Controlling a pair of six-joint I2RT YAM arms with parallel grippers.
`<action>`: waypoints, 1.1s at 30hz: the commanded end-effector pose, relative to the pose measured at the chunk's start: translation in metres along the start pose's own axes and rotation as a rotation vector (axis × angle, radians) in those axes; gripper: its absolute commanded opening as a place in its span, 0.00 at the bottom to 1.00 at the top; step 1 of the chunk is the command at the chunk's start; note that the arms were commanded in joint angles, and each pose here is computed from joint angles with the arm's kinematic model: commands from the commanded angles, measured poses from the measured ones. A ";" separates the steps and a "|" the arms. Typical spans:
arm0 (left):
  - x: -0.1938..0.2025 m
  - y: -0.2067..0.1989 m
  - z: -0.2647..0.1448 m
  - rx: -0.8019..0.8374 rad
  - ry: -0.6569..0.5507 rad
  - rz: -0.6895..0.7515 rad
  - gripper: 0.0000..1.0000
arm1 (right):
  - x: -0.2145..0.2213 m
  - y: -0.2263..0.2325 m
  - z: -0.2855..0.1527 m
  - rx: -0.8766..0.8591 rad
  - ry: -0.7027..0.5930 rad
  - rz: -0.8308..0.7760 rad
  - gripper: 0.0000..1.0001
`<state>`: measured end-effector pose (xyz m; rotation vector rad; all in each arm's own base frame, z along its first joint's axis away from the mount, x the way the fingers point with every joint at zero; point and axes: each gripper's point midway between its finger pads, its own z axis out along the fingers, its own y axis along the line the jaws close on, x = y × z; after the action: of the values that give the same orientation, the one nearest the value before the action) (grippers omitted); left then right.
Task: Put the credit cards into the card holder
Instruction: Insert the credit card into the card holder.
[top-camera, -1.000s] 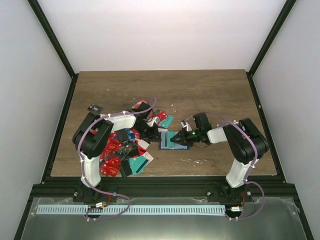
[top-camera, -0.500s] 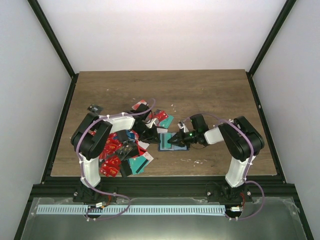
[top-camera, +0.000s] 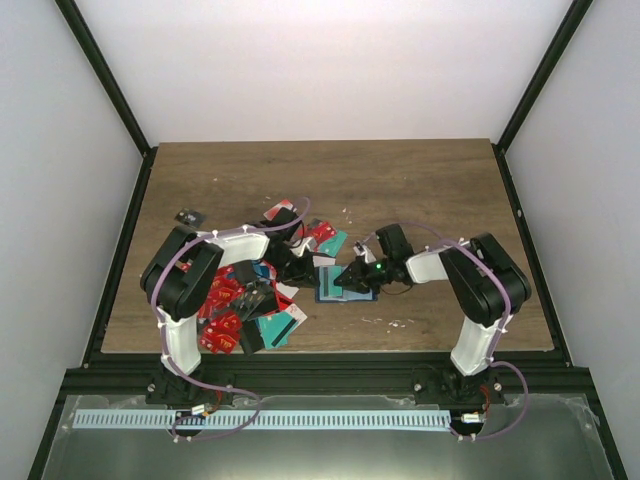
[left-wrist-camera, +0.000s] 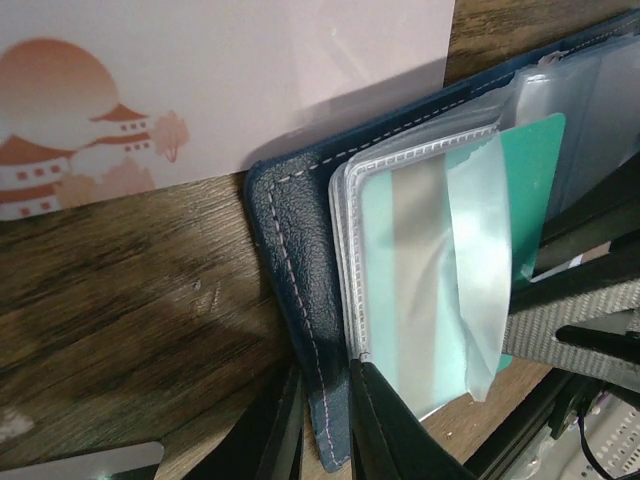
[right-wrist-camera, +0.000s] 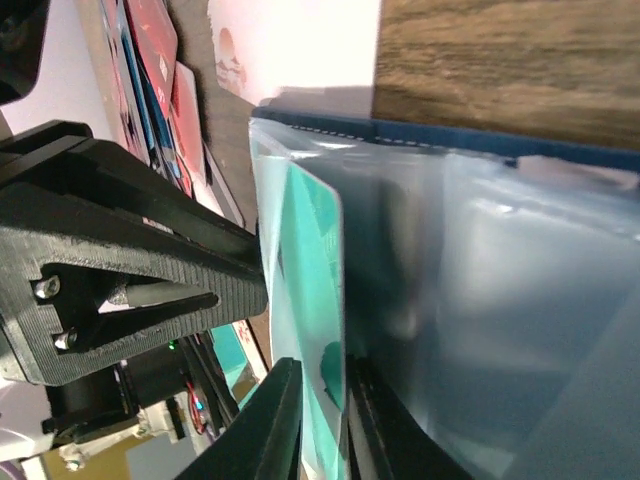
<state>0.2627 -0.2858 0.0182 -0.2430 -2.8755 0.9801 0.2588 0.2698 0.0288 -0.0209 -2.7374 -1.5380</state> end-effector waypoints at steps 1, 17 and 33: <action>0.006 0.019 0.002 -0.069 0.006 -0.047 0.16 | 0.005 -0.004 -0.004 0.103 0.015 0.003 0.19; -0.001 0.017 0.001 -0.069 -0.031 -0.066 0.15 | 0.000 0.013 -0.018 0.180 0.049 0.000 0.55; -0.011 0.005 -0.046 -0.166 -0.155 -0.053 0.22 | -0.006 0.039 -0.032 0.235 0.044 -0.057 0.63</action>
<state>0.2751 -0.2684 0.0280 -0.1247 -3.0087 0.8443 0.2574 0.2611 0.0519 0.0188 -2.8144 -1.2115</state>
